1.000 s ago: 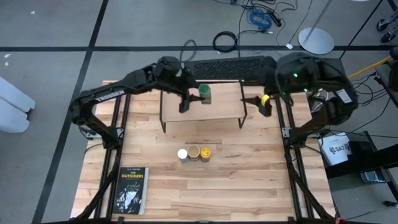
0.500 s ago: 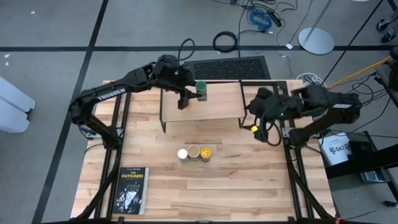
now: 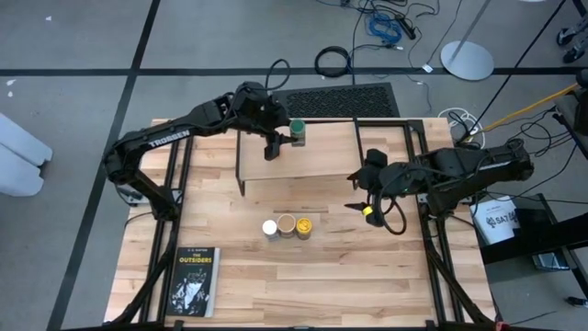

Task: Shelf spices
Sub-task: Put the green seasoning bottle on the shelf, then put the white seasoning bottle on the shelf

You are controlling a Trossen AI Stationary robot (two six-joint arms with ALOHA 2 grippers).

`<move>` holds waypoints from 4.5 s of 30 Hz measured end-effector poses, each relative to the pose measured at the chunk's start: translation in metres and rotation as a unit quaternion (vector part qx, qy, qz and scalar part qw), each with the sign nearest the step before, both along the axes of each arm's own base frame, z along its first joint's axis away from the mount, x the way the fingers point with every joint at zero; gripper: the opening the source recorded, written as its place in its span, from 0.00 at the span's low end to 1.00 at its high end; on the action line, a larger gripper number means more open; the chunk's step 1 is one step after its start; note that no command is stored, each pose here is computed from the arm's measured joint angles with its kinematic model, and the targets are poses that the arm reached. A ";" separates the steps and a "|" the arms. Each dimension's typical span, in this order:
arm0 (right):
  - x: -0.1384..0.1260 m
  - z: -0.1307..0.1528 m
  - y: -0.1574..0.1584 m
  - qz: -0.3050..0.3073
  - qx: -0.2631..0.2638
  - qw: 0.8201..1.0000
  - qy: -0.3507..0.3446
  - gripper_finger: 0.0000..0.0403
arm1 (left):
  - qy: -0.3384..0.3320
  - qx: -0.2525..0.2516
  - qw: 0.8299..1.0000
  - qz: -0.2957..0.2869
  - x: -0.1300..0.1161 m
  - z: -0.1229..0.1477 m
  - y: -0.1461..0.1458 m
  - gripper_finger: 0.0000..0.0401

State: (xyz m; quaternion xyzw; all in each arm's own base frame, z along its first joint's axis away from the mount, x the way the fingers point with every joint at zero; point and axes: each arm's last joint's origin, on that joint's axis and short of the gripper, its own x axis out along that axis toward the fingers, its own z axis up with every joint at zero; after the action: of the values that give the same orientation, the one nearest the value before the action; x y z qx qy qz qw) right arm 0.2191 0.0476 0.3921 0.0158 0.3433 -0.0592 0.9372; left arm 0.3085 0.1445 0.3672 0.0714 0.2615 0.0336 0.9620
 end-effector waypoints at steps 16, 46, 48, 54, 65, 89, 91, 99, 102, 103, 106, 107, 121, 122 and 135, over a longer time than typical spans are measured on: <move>-0.001 0.002 0.000 0.002 0.001 1.000 -0.006 0.83 | 0.043 0.000 0.999 0.004 0.011 -0.025 0.016 0.51; -0.002 0.001 0.000 0.007 -0.006 1.000 0.000 0.83 | -0.011 0.032 0.999 0.035 -0.090 0.073 -0.024 0.51; -0.002 0.001 0.000 0.007 -0.006 1.000 0.001 0.83 | 0.011 0.019 0.999 0.042 -0.105 0.073 -0.029 0.51; -0.002 0.000 0.000 0.007 -0.006 1.000 0.002 0.84 | 0.046 -0.016 0.997 0.057 -0.126 0.055 -0.038 0.51; -0.002 0.001 0.000 -0.001 0.003 1.000 0.000 0.84 | 0.052 -0.033 0.996 0.067 -0.119 -0.054 -0.025 0.51; -0.002 0.000 0.000 0.000 0.003 1.000 0.001 0.84 | 0.026 -0.031 0.998 0.056 -0.116 -0.074 -0.014 0.59; -0.001 0.000 0.000 -0.001 0.003 1.000 0.000 0.84 | 0.027 -0.032 0.998 0.057 -0.114 -0.076 -0.012 0.59; -0.001 0.000 0.000 -0.001 0.003 1.000 0.000 0.84 | 0.038 -0.035 0.997 0.058 -0.110 -0.081 -0.009 0.59; -0.001 0.000 0.000 0.000 0.003 1.000 0.000 0.84 | 0.032 -0.026 0.997 0.064 -0.109 -0.080 -0.008 0.59; -0.001 0.000 0.000 0.000 0.003 1.000 0.000 0.84 | 0.032 -0.026 0.997 0.064 -0.109 -0.079 -0.008 0.59; -0.001 0.000 0.000 -0.001 0.003 1.000 0.000 0.84 | 0.025 -0.024 0.997 0.065 -0.109 -0.074 -0.008 0.59; -0.001 0.000 0.000 -0.001 0.003 1.000 0.000 0.84 | 0.023 -0.025 0.997 0.067 -0.110 -0.072 -0.008 0.59; -0.001 0.000 0.000 0.000 0.006 1.000 0.001 0.84 | -0.040 0.008 0.996 0.074 -0.128 -0.034 -0.022 0.70; -0.001 0.000 0.000 0.000 0.006 1.000 0.001 0.84 | -0.046 0.013 0.996 0.076 -0.131 -0.031 -0.024 0.71; 0.004 -0.004 0.001 0.000 0.003 1.000 0.010 0.84 | -0.149 0.066 0.980 0.116 -0.184 0.015 -0.061 0.71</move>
State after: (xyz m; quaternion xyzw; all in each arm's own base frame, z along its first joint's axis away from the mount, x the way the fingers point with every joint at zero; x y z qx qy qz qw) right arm 0.2233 0.0491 0.3886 0.0183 0.3527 -0.0586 0.9337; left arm 0.1245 0.0835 0.3821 0.0983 0.1185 0.1727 0.9729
